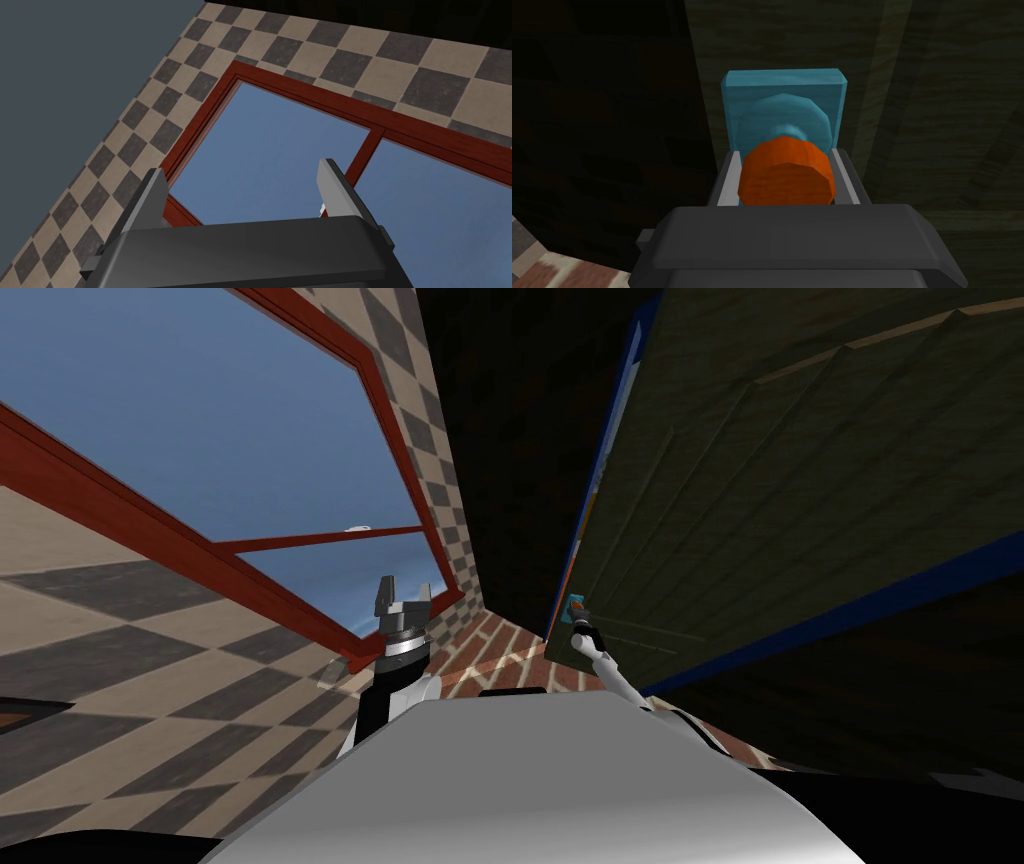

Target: Pull the door open

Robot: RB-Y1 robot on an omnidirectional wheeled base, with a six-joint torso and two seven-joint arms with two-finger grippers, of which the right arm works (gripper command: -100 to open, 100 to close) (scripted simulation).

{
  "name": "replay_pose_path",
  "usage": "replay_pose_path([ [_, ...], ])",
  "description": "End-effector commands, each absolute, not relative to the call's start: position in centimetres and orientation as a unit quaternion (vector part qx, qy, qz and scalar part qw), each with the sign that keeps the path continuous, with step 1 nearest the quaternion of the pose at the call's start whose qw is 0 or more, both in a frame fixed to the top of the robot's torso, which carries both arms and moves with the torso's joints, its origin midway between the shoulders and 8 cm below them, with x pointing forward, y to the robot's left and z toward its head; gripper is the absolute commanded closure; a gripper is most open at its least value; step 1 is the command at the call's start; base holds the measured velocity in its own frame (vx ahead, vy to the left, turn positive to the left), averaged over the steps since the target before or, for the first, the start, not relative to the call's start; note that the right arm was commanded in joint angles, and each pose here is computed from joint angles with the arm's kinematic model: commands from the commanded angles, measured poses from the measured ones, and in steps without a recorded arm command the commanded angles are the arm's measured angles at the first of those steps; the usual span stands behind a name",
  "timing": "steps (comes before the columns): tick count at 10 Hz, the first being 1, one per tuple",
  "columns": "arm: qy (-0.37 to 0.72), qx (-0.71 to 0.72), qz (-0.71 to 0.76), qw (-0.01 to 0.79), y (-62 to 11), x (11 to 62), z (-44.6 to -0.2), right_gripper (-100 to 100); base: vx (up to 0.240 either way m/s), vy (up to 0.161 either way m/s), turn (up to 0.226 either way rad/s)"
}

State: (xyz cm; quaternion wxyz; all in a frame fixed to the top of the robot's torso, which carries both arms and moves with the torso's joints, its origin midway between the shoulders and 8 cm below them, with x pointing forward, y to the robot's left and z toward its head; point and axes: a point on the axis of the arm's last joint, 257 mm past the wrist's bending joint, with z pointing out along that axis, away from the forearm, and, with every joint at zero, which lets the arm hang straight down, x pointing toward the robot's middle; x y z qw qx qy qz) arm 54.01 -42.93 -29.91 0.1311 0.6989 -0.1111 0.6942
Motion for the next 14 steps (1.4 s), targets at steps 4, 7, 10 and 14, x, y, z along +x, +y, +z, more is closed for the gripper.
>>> replay_pose_path([
  [4, -0.1, 0.699, 0.699, 0.113, -42.2, 54.0, -29.7, 100, -0.201, -0.047, 0.134],
  [7, -0.091, 0.7, 0.701, 0.097, -41.6, 53.9, -29.6, 100, -0.249, -0.055, 0.135],
  [10, -0.087, 0.703, 0.7, 0.091, -41.4, 53.8, -29.8, 100, -0.199, -0.065, 0.11],
  [14, -0.072, 0.705, 0.702, 0.074, -40.3, 53.6, -29.8, 100, -0.188, -0.051, 0.102],
])
